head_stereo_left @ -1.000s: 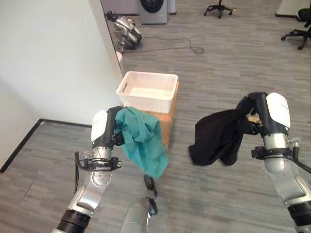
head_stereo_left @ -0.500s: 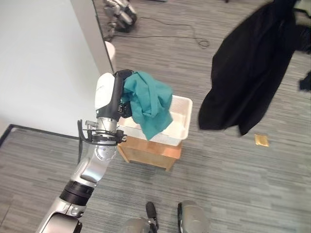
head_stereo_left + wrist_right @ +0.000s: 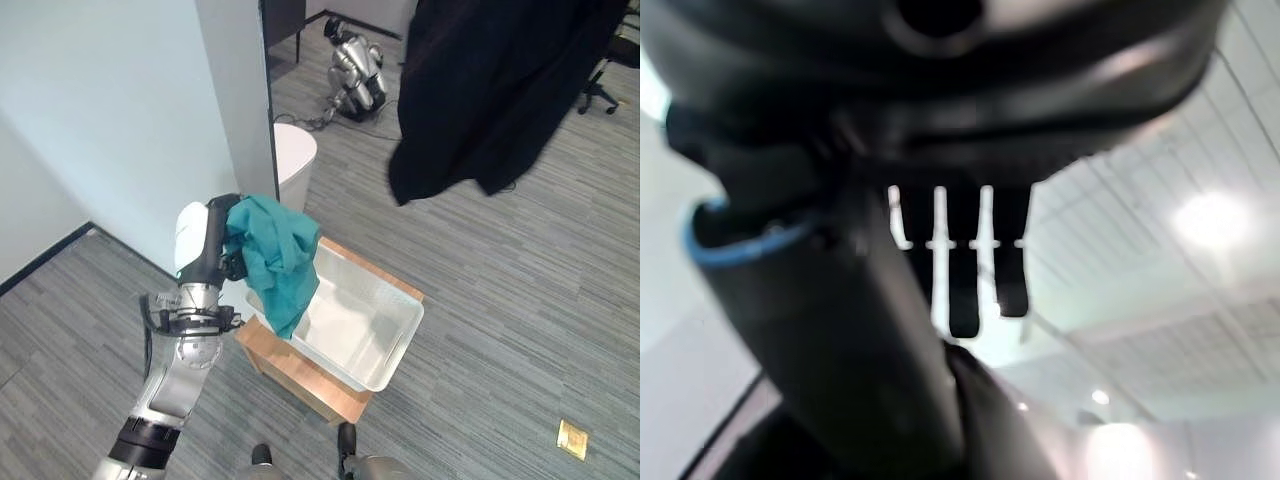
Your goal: Pick up bed clothes into laundry basket.
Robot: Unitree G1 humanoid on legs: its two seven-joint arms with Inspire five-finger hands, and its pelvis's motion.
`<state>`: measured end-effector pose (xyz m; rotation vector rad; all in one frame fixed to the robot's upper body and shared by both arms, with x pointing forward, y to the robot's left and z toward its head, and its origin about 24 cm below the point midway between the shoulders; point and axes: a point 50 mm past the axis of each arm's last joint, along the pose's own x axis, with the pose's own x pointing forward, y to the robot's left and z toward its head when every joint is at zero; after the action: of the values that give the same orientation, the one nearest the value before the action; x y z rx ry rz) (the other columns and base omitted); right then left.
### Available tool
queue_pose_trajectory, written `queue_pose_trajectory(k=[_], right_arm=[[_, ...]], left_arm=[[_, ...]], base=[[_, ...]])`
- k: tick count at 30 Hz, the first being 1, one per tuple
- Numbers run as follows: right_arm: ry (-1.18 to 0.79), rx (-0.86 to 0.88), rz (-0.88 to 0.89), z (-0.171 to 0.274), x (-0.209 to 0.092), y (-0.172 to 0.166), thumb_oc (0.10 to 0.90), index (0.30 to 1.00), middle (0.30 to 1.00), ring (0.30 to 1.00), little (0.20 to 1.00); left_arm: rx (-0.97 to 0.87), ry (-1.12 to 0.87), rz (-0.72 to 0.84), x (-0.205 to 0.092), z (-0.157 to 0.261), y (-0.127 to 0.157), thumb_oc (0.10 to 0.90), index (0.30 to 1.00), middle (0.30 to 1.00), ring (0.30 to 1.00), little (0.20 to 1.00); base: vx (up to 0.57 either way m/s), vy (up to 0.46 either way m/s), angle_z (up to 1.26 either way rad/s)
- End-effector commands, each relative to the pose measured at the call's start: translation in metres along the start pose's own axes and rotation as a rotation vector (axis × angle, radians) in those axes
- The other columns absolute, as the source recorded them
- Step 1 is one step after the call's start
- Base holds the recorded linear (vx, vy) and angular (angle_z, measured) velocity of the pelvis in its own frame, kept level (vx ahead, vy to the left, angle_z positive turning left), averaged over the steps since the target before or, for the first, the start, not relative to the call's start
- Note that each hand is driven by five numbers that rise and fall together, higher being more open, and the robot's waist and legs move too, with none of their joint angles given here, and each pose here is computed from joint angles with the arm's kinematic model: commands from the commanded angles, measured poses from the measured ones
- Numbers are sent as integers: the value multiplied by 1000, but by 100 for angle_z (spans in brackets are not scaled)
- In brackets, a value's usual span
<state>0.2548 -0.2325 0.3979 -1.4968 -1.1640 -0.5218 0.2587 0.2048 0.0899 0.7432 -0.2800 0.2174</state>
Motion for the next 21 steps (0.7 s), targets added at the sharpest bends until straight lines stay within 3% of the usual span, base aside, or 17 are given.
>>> queue_pose_trajectory(k=[1,10,15,21], right_arm=[[50,-56,-212,-10,15,-39,400,300,300,300,300],[77,-37,-267,-11,24,-38,400,300,300,300,300],[64,-13,-351,-4,51,-49,400,300,300,300,300],[39,-20,-367,2,63,-52,400,300,300,300,300]], left_arm=[[-77,-263,121,9,44,26,400,300,300,300,300],[-118,-301,-18,16,57,-4,400,300,300,300,300],[-190,-406,-190,33,95,-49,400,300,300,300,300],[-245,-494,-230,41,126,-62,400,300,300,300,300]], base=[[32,-64,28],[23,-45,10],[1,0,-1],[3,2,-12]])
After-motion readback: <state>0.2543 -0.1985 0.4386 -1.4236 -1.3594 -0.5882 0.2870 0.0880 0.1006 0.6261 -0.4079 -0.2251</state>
